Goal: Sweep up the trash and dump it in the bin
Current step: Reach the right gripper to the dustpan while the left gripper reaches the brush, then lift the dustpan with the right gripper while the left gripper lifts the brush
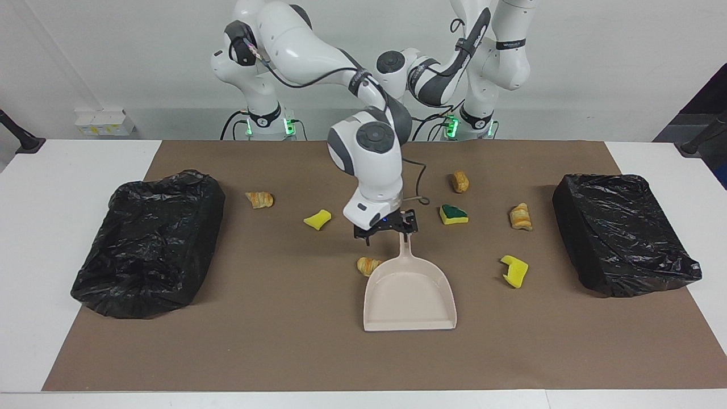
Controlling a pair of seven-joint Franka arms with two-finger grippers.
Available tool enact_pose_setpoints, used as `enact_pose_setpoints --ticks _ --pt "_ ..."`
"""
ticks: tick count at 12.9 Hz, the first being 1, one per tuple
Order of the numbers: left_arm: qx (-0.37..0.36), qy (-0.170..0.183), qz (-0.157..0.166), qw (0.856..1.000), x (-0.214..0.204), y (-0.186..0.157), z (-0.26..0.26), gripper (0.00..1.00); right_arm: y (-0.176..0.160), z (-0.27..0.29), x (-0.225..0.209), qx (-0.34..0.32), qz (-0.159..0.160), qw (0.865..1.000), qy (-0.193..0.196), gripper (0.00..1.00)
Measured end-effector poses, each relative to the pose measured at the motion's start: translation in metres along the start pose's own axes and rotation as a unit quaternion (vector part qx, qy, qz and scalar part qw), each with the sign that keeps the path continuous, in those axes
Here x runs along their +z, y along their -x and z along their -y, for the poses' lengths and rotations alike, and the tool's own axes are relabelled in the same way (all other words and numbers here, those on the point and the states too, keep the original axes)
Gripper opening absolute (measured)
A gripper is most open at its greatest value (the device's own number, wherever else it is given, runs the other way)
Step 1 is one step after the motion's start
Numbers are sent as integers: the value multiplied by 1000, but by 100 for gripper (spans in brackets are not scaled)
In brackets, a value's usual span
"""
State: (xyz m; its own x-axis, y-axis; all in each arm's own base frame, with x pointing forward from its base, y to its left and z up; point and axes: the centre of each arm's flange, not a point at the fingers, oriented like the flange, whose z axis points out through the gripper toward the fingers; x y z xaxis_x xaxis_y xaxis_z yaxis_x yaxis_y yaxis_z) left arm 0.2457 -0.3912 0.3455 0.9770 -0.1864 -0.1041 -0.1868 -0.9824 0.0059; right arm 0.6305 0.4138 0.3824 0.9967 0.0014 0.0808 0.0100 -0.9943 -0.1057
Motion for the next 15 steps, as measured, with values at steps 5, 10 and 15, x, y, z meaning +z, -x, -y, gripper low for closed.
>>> enact_pose_setpoints --ticks 5,10,15 --pt "-6 -16 18 1000 -3 -2 9 27 16 31 24 -7 -4 1000 15 86" --pt "-24 -48 29 998 -57 -25 66 27 17 33 20 -10 -7 1000 16 48" --pt "-97 -74 25 992 -98 -52 168 27 27 43 26 -17 0 1000 18 48"
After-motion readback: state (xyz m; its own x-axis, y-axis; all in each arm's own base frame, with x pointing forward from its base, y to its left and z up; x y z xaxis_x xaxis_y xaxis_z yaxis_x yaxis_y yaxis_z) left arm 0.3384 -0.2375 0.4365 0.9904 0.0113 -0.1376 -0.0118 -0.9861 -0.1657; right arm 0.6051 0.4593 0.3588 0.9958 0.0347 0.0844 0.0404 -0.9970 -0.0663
